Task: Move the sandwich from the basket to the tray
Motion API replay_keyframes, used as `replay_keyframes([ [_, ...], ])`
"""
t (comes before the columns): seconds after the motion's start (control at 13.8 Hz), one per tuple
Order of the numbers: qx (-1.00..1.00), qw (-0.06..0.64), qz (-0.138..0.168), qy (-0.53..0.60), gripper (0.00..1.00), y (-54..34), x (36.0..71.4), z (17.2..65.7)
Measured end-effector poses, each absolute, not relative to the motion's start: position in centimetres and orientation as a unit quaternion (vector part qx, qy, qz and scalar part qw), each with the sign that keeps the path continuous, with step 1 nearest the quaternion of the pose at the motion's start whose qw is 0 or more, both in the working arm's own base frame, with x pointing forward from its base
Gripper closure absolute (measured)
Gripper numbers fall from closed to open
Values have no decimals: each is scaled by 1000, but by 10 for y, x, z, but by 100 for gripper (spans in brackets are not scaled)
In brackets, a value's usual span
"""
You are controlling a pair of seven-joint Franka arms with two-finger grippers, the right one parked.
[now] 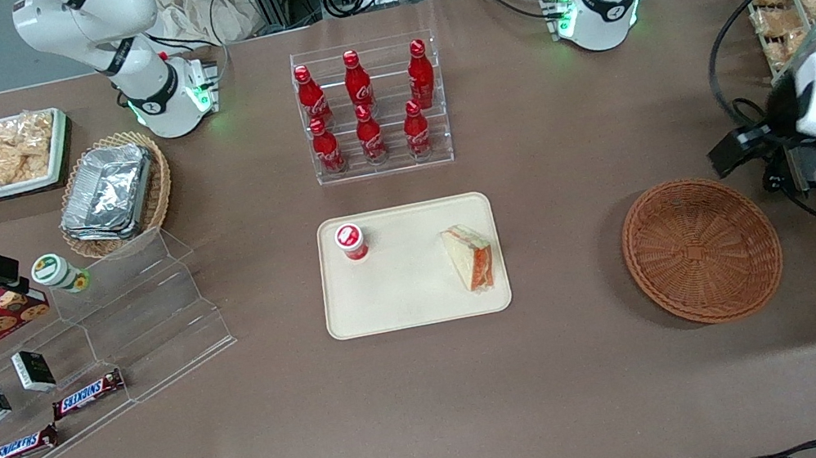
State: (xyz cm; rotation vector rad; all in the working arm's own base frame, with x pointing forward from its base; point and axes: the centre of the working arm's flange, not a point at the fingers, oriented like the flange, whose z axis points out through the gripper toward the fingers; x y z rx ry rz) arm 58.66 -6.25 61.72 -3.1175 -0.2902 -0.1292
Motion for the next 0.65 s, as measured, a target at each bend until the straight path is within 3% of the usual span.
replay_keyframes([
  [0.65, -997, -3, -40, -60, 0, -3, 547, 638],
])
